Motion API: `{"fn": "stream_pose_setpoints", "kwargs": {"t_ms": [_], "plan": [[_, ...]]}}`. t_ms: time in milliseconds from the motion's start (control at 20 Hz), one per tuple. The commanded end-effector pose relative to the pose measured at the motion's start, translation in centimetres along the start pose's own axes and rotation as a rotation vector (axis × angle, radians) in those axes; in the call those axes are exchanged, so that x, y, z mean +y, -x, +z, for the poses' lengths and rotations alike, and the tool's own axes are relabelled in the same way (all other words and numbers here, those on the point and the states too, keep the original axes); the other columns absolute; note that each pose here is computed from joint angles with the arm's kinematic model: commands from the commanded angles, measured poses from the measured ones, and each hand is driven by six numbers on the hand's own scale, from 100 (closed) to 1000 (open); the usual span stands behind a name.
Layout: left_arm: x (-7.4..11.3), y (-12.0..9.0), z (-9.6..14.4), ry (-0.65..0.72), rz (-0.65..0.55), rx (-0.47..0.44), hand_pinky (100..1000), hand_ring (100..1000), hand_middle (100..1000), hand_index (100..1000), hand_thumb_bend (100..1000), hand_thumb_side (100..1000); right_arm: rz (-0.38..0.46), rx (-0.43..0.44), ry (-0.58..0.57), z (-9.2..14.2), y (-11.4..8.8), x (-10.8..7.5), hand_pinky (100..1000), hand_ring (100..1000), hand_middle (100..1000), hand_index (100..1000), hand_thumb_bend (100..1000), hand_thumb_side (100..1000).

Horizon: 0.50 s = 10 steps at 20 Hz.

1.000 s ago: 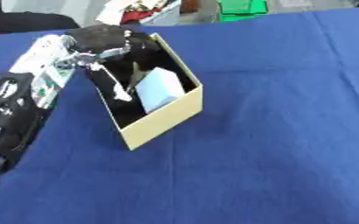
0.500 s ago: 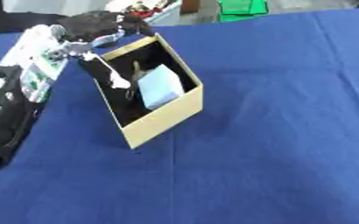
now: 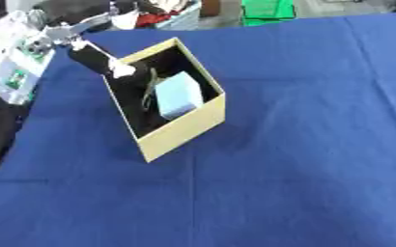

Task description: Pick up objects on the table and place them in the box.

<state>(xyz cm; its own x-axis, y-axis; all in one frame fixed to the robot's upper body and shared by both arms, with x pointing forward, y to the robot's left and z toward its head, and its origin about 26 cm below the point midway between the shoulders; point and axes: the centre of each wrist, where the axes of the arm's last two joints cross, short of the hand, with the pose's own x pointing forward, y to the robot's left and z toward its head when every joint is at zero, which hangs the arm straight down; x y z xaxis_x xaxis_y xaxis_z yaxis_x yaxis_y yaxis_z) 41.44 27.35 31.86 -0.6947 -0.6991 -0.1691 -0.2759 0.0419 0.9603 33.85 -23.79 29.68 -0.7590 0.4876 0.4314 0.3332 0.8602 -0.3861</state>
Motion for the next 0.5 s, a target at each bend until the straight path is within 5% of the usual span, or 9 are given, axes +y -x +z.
{"fn": "stream_pose_setpoints", "kwargs": {"t_ms": [50, 500], "plan": [[2.8, 0.0, 1.6, -0.076, -0.016, 0.022, 793, 862, 824, 920, 412, 316, 0.019, -0.028, 0.024, -0.3, -0.7, -0.7, 877, 955, 744, 938, 100, 772], [3.6, -1.6, 5.7, -0.264, 0.119, 0.093, 765, 813, 786, 895, 287, 277, 0.025, -0.032, 0.037, -0.2, -0.9, -0.8, 877, 954, 746, 937, 100, 772]]}}
